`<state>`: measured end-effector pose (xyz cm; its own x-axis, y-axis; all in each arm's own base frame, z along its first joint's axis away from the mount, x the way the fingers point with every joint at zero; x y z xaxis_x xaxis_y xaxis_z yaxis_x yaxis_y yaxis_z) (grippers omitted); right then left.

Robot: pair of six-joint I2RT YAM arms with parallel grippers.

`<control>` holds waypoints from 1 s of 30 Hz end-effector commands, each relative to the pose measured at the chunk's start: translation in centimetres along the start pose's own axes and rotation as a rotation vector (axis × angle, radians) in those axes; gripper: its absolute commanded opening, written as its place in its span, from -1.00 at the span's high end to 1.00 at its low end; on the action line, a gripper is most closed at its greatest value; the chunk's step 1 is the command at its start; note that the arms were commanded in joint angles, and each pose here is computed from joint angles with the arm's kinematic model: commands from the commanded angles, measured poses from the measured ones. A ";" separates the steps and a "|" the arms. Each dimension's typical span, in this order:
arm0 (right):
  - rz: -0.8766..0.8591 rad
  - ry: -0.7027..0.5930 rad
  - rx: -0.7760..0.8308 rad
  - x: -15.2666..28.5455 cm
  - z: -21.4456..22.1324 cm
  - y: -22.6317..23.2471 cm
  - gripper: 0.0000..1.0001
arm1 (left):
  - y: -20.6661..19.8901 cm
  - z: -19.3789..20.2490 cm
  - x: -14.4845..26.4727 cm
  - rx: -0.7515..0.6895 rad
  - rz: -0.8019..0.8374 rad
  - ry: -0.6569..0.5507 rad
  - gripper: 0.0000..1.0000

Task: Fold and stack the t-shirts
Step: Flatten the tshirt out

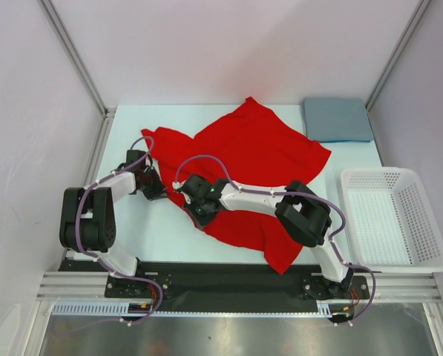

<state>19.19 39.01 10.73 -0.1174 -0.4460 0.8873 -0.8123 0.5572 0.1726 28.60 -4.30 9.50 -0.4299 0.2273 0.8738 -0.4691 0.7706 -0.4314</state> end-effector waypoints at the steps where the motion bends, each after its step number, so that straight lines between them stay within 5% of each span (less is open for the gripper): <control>1: -0.083 -0.034 0.026 0.7 -1.2 2.3 0.76 | 1.0 -1.5 0.9 0.016 0.005 -0.060 0.99; 5: -0.228 -0.088 0.019 1.8 -2.8 4.5 1.00 | 3.2 -3.2 2.9 0.046 -0.062 -0.111 0.99; 18: -0.564 -0.102 -0.074 -0.3 -8.7 11.7 1.00 | 9.5 -7.6 8.8 0.114 -0.288 -0.261 0.99; 20: -0.577 -0.116 -0.083 -0.9 -10.0 12.0 0.92 | 9.9 -8.9 8.9 0.126 -0.279 -0.286 0.99; 21: -0.571 -0.095 -0.098 -1.1 -10.1 11.9 0.72 | 10.1 -9.4 8.2 0.133 -0.286 -0.261 0.98; 24: -0.575 -0.111 -0.113 0.1 -11.1 11.0 0.37 | 9.7 -10.8 8.3 0.131 -0.283 -0.254 0.43; 28: -0.459 -0.141 -0.118 3.6 -10.8 6.7 0.15 | 9.3 -10.2 9.8 0.159 -0.285 -0.310 -0.21; 30: -0.334 -0.159 -0.161 6.4 -10.2 2.7 0.07 | 8.9 -9.4 11.0 0.155 -0.271 -0.343 -0.29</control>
<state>18.10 50.12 14.52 0.2025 -0.6992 0.6856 -0.7059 0.3811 0.5971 27.71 10.67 14.56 -0.4246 -0.1376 0.8949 -0.7005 0.6761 -0.2284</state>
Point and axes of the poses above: each gripper's point midway between its finger pads, its own x axis back along the fingers, its own y axis along the line the jaws close on, z = x × y, the point moved 9 cm from there along x, back along the fingers, and after that the axes turned 7 degrees about x, right-handed, at the moved point
